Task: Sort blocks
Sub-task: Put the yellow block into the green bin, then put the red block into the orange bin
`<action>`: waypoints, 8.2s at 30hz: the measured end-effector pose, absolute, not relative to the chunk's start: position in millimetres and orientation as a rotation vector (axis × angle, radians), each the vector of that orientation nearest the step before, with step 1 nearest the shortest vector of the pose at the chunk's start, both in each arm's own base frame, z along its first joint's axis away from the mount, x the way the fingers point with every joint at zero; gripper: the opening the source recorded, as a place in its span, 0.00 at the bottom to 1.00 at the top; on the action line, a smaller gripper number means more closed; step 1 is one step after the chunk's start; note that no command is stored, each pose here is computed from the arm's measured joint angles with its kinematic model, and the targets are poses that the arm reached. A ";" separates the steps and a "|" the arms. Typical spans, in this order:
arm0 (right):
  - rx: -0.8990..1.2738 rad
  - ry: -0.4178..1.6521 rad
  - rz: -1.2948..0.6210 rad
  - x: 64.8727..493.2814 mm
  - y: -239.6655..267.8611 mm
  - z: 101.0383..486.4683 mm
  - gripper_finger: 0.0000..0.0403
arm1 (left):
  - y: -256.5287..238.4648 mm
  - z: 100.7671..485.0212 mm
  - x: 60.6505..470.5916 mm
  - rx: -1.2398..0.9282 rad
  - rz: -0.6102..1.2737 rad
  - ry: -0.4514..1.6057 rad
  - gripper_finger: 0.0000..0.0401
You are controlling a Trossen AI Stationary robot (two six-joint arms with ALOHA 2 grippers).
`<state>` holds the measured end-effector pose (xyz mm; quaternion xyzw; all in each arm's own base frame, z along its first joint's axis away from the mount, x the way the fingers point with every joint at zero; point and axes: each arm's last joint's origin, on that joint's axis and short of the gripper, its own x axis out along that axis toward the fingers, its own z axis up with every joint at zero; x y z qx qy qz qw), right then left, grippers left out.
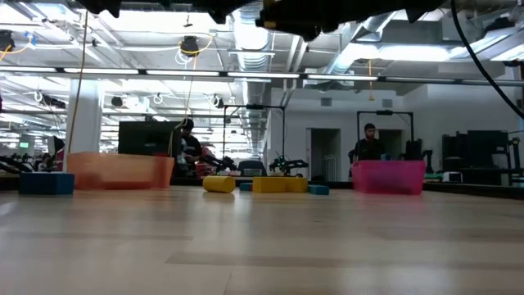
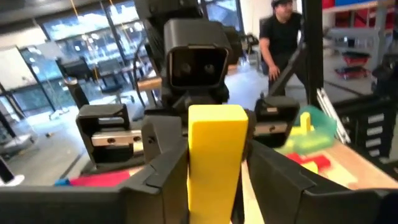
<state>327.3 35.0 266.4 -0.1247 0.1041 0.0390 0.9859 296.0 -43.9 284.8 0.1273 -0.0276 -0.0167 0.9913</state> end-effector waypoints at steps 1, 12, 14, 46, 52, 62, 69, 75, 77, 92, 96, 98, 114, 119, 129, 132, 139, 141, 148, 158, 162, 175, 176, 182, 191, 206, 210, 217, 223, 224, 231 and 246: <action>-0.243 0.231 0.081 326.7 35.7 264.3 0.28 | -43.8 283.6 295.4 0.258 -0.036 -0.037 0.41; -0.147 0.584 0.153 282.7 61.1 259.5 0.28 | -52.0 280.3 272.3 0.267 -0.114 0.177 0.49; -0.118 0.649 0.174 268.2 68.8 262.0 0.28 | -57.6 278.4 269.5 0.276 -0.139 0.202 0.49; 0.500 1.376 0.006 87.4 191.0 248.8 0.28 | -58.1 235.4 256.4 0.277 -0.082 0.323 0.49; 0.536 1.420 -0.048 70.8 209.9 237.5 0.28 | -55.4 235.2 257.0 0.240 -0.065 0.326 0.49; 0.585 1.445 -0.097 62.6 236.9 216.2 0.28 | -55.5 234.5 256.7 0.200 -0.060 0.335 0.49; 0.606 1.460 -0.102 69.8 245.8 206.8 0.29 | -55.7 233.2 256.2 0.166 -0.063 0.350 0.49; 0.638 1.483 -0.113 69.7 247.6 206.3 0.32 | -55.7 229.8 254.8 0.139 -0.059 0.388 0.49; 0.641 1.483 -0.112 69.8 247.8 206.4 0.32 | -55.6 228.4 254.2 0.135 -0.058 0.404 0.49; 0.641 1.487 -0.123 71.0 246.5 206.4 0.44 | -52.1 204.9 239.9 0.047 -0.010 0.688 0.49; 0.652 1.487 -0.127 71.0 246.1 207.4 0.51 | -49.6 194.3 229.7 -0.005 0.039 0.839 0.49; 0.670 1.486 -0.126 70.7 245.3 209.7 0.54 | -48.2 189.7 223.6 -0.026 0.066 0.921 0.49; 0.712 1.487 -0.132 74.8 227.5 227.0 0.54 | -64.8 185.2 193.4 -0.105 0.148 1.227 0.49; 0.722 1.477 -0.144 78.5 223.5 229.2 0.54 | -71.3 182.9 181.3 -0.135 0.208 1.308 0.49; 0.640 1.425 -0.083 105.2 211.8 229.8 0.54 | -77.7 181.1 152.1 -0.185 0.434 1.475 0.49; 0.613 1.412 -0.065 112.3 208.1 229.8 0.54 | -81.0 181.4 144.8 -0.201 0.485 1.507 0.49; 0.574 1.379 -0.021 124.9 198.2 233.9 0.54 | -93.4 181.4 135.0 -0.310 0.534 1.541 0.49; 0.560 1.371 -0.011 127.9 195.9 234.4 0.54 | -96.4 181.3 132.9 -0.327 0.548 1.536 0.49; 0.508 1.356 0.025 133.7 191.8 234.8 0.54 | -106.1 181.1 128.3 -0.374 0.564 1.505 0.49; 0.477 1.346 0.044 136.1 190.1 234.8 0.54 | -114.7 175.2 121.3 -0.389 0.554 1.468 0.49; 0.468 1.339 0.046 136.2 190.0 234.8 0.54 | -115.1 165.1 115.2 -0.405 0.562 1.482 0.49; 0.465 1.332 0.043 140.1 187.3 235.0 0.54 | -116.5 158.2 112.6 -0.450 0.573 1.467 0.74; 0.463 1.331 0.043 140.2 187.2 235.0 0.54 | -116.5 158.2 112.6 -0.448 0.573 1.464 0.74; 0.458 1.326 0.043 142.4 185.6 235.0 0.54 | -116.3 158.2 113.0 -0.443 0.573 1.453 0.75; 0.446 1.322 0.050 142.4 185.5 235.0 0.54 | -116.0 158.2 112.7 -0.465 0.601 1.447 0.75; 0.430 1.305 0.046 142.9 185.1 235.0 0.54 | -105.8 132.7 102.6 -0.549 0.638 1.438 0.75; 0.427 1.303 0.048 143.1 185.0 235.0 0.54 | -103.9 133.7 101.1 -0.560 0.630 1.423 0.71; 0.419 1.296 0.046 147.3 181.7 235.0 0.54 | -102.4 138.6 102.7 -0.577 0.595 1.362 0.54; 0.412 1.290 0.048 150.4 179.4 235.1 0.54 | -101.9 138.5 102.9 -0.548 0.582 1.355 0.40; 0.409 1.289 0.050 150.4 179.4 235.1 0.54 | -101.9 138.5 102.9 -0.542 0.577 1.355 0.38; 0.399 1.287 0.058 151.3 178.8 235.1 0.54 | -103.0 138.7 105.1 -0.496 0.523 1.330 0.34; 0.355 1.207 0.139 168.1 172.9 238.2 0.54 | -106.5 149.2 133.4 -0.415 0.365 1.095 0.33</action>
